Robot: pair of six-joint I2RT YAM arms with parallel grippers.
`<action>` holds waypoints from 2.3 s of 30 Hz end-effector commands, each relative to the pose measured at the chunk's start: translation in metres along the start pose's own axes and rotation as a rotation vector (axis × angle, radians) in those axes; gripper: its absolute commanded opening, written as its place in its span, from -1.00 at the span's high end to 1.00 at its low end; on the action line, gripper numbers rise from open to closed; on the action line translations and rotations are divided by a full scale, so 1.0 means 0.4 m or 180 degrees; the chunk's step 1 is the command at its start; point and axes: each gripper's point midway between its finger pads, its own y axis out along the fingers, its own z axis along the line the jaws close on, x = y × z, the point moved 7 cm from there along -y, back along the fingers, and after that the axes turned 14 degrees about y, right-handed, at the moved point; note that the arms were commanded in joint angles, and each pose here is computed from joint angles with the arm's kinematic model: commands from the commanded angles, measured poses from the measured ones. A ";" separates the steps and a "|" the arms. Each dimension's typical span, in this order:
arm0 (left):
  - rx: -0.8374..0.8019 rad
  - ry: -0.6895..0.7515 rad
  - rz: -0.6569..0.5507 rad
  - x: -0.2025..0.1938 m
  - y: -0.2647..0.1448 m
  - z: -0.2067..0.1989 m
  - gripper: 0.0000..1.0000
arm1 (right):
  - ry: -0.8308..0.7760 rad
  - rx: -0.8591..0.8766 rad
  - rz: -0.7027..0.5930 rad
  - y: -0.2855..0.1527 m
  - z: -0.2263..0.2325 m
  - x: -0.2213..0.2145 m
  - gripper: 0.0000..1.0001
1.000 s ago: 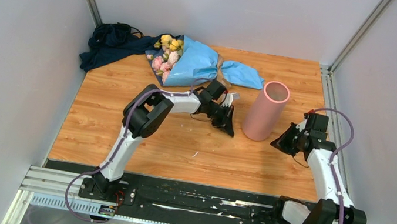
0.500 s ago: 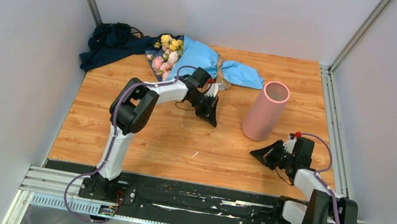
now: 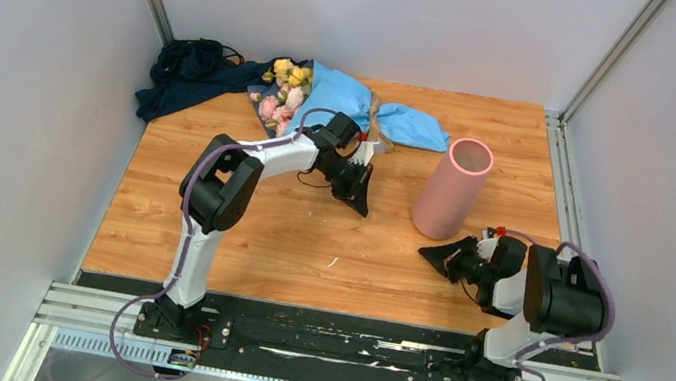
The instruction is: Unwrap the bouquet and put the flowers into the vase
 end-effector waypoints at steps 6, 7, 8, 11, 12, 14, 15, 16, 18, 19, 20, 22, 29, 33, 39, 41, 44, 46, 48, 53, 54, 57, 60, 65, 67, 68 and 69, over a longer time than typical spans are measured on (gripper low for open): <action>0.0056 0.0060 0.0012 -0.003 -0.030 -0.002 1.00 | 0.0213 0.0634 0.0018 0.043 0.021 0.012 1.00; 0.0056 0.0060 0.0016 -0.003 -0.029 -0.001 1.00 | 0.0213 0.0604 0.0019 0.050 0.014 0.014 1.00; 0.0057 0.0054 0.0019 -0.003 -0.028 0.000 1.00 | 0.0175 0.0591 -0.0001 0.056 0.011 0.015 1.00; 0.0055 0.0050 0.0028 -0.003 -0.026 0.002 1.00 | 0.0141 0.0611 -0.0014 0.067 0.018 0.024 1.00; 0.0067 0.0058 0.0017 -0.001 -0.028 0.002 1.00 | 0.0152 0.0611 -0.0018 0.071 0.018 0.028 1.00; 0.0072 0.0057 0.0017 -0.001 -0.027 0.004 1.00 | 0.0146 0.0625 -0.0022 0.081 0.022 0.038 1.00; 0.0073 0.0047 0.0023 -0.002 -0.026 0.006 1.00 | 0.0157 0.0626 -0.0021 0.085 0.022 0.043 1.00; 0.0072 0.0042 0.0027 -0.002 -0.024 0.007 1.00 | 0.0162 0.0625 -0.0020 0.090 0.022 0.047 1.00; 0.0075 0.0036 0.0028 0.000 -0.022 0.009 1.00 | 0.0172 0.0621 -0.0032 0.099 0.021 0.054 1.00; 0.0088 0.0028 0.0035 -0.001 -0.020 0.011 1.00 | 0.0173 0.0618 -0.0029 0.103 0.020 0.058 1.00; 0.0120 0.0016 0.0038 -0.001 -0.020 0.014 1.00 | 0.0173 0.0616 -0.0035 0.109 0.019 0.062 1.00; 0.0158 0.0005 0.0041 -0.002 -0.019 0.017 1.00 | 0.0157 0.0618 -0.0057 0.115 0.019 0.070 1.00; 0.0214 0.0025 0.0038 0.000 -0.021 0.021 1.00 | 0.0166 0.0653 -0.0107 0.150 0.025 0.106 1.00; 0.0227 0.0013 0.0065 -0.002 -0.015 0.028 1.00 | 0.0220 0.0686 -0.0124 0.178 0.033 0.136 1.00; 0.0240 0.0020 0.0053 0.009 -0.014 0.033 1.00 | 0.0235 0.0779 -0.0167 0.220 0.064 0.184 1.00; 0.0233 0.0023 0.0050 0.013 -0.013 0.034 1.00 | 0.0216 0.0787 -0.0159 0.231 0.075 0.194 1.00; 0.0229 0.0019 0.0044 0.016 -0.012 0.037 1.00 | 0.0185 0.0762 -0.0147 0.248 0.087 0.208 1.00; 0.0232 0.0018 0.0038 0.019 -0.011 0.040 1.00 | 0.0166 0.0743 -0.0144 0.257 0.094 0.217 1.00; 0.0232 0.0012 0.0034 0.022 -0.011 0.044 1.00 | 0.0150 0.0712 -0.0143 0.266 0.100 0.228 1.00; 0.0211 0.0003 0.0004 0.031 -0.015 0.052 1.00 | 0.0069 0.0721 -0.0138 0.291 0.137 0.262 1.00; 0.0204 0.0001 0.0003 0.031 -0.014 0.053 1.00 | 0.0069 0.0709 -0.0128 0.294 0.139 0.264 1.00; 0.0207 -0.0008 -0.0018 0.037 -0.020 0.062 1.00 | 0.0049 0.0705 -0.0126 0.304 0.148 0.276 1.00; 0.0211 -0.0031 -0.0025 0.040 -0.025 0.070 1.00 | 0.0052 0.0703 -0.0123 0.310 0.151 0.282 1.00; 0.0190 -0.0082 -0.0129 0.068 -0.028 0.088 1.00 | 0.0040 0.0661 -0.0123 0.316 0.152 0.279 1.00; 0.0185 -0.0100 -0.0184 0.087 -0.026 0.094 1.00 | 0.0035 0.0662 -0.0119 0.318 0.156 0.281 1.00; 0.0167 -0.0105 -0.0226 0.099 -0.026 0.095 1.00 | 0.0035 0.0671 -0.0115 0.318 0.160 0.282 1.00; 0.0142 -0.0130 -0.0279 0.112 -0.024 0.094 1.00 | 0.0040 0.0680 -0.0104 0.318 0.163 0.282 1.00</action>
